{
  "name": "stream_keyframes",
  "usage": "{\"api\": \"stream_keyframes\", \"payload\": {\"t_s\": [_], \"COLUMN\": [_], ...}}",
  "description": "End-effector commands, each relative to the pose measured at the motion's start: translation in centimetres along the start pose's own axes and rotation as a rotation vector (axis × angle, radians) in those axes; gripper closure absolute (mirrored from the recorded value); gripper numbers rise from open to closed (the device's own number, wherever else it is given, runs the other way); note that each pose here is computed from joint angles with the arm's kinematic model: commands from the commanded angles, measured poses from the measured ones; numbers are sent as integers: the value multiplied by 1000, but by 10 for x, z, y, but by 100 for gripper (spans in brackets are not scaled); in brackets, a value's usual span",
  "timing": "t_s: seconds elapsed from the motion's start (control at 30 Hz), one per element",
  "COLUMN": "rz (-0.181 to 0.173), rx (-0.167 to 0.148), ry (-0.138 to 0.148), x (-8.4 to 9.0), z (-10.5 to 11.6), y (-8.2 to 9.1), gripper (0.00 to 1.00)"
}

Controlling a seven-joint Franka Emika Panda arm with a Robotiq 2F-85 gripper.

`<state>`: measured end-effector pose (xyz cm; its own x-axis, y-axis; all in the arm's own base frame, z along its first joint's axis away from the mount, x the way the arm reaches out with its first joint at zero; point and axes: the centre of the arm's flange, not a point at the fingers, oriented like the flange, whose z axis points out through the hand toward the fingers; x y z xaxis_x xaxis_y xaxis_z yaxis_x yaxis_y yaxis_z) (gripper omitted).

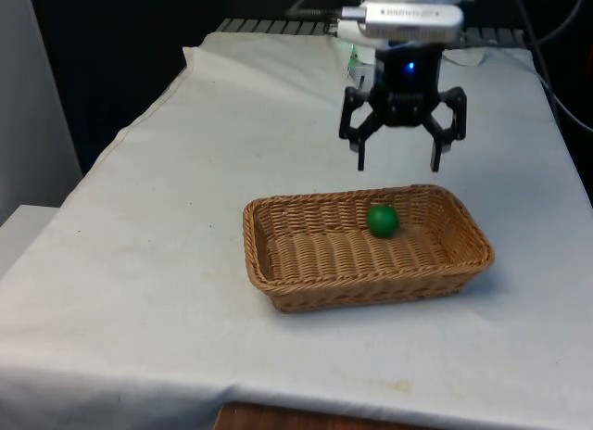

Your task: Pick up the ball and place it into the basket.

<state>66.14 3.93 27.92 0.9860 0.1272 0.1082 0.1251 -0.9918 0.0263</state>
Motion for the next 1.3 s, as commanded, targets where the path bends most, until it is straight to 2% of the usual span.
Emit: {"api": "stream_keyframes", "payload": {"t_s": [0.0,0.47,0.53,0.57,0.83,0.87,0.9,1.07,1.13,1.17,1.27], "rz": [0,-3,-4,-4,-8,-9,-5,3,1,6,14], "rx": [-6,18,28,24,38,48,42,51,62,55,61], "ry": [3,23,16,26,29,28,28,28,32,27,23], "x": [-3,-34,-34,-41,-57,-55,-61,-72,-72,-74,-78], "z": [-5,-47,-46,-54,-71,-69,-74,-83,-83,-85,-89], "y": [1,5,5,6,5,5,7,10,9,11,12], "gripper": [0,0,0,0,0,0,0,0,0,0,0]}}
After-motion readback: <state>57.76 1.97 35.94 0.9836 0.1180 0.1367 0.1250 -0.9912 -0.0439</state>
